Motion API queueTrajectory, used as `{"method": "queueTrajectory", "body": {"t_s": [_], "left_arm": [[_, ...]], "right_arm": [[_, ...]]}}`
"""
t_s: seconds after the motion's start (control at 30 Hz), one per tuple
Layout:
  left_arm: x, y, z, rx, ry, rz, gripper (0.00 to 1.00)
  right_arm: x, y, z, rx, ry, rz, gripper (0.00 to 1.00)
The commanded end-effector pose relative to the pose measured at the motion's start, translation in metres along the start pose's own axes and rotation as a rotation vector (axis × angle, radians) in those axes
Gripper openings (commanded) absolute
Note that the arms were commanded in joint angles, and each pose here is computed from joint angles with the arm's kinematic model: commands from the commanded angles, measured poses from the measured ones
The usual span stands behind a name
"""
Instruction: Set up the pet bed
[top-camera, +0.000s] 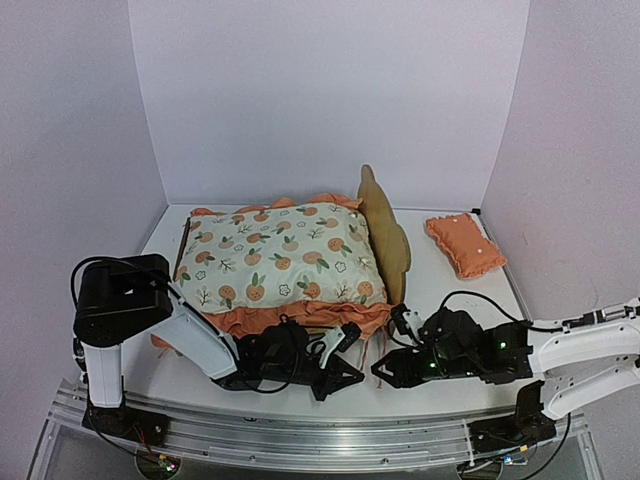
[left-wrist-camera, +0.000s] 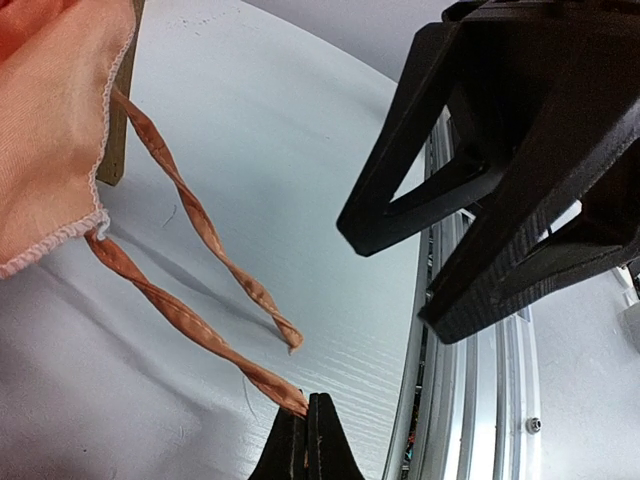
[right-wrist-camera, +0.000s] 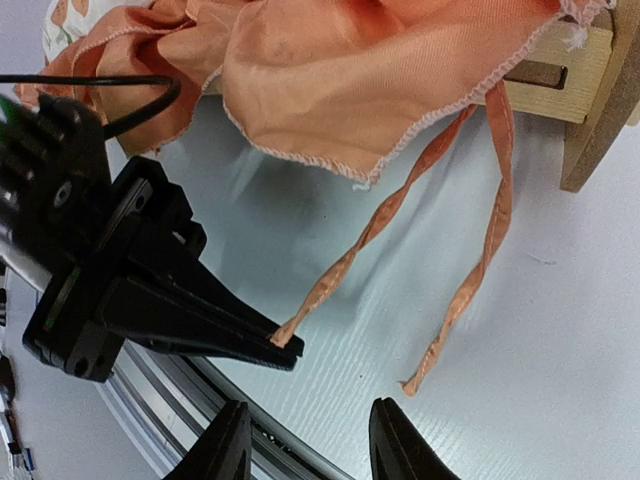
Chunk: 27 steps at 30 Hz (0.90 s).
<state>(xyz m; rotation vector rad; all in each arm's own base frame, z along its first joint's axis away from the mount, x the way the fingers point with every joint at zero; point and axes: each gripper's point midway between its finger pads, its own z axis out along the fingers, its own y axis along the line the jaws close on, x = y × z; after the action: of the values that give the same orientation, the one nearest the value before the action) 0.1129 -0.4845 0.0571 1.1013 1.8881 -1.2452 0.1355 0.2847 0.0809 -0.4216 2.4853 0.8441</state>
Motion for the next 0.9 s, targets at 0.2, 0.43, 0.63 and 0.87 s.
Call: {"method": "queueTrajectory", "body": {"t_s": [0.2, 0.43, 0.63, 0.87], "left_arm": [[-0.022, -0.023, 0.012, 0.059, -0.081, 0.051, 0.0], [-0.02, -0.026, 0.015, 0.057, -0.078, 0.058, 0.0], [-0.021, -0.023, 0.016, 0.038, -0.086, 0.061, 0.0], [-0.022, -0.022, 0.015, 0.028, -0.092, 0.071, 0.0]], "right_arm": [[-0.022, 0.017, 0.023, -0.046, -0.051, 0.179, 0.35], [-0.022, 0.016, 0.032, -0.082, -0.055, 0.259, 0.29], [-0.015, 0.02, 0.041, -0.111, -0.011, 0.291, 0.22], [-0.006, 0.011, 0.039, -0.097, 0.017, 0.33, 0.19]]}}
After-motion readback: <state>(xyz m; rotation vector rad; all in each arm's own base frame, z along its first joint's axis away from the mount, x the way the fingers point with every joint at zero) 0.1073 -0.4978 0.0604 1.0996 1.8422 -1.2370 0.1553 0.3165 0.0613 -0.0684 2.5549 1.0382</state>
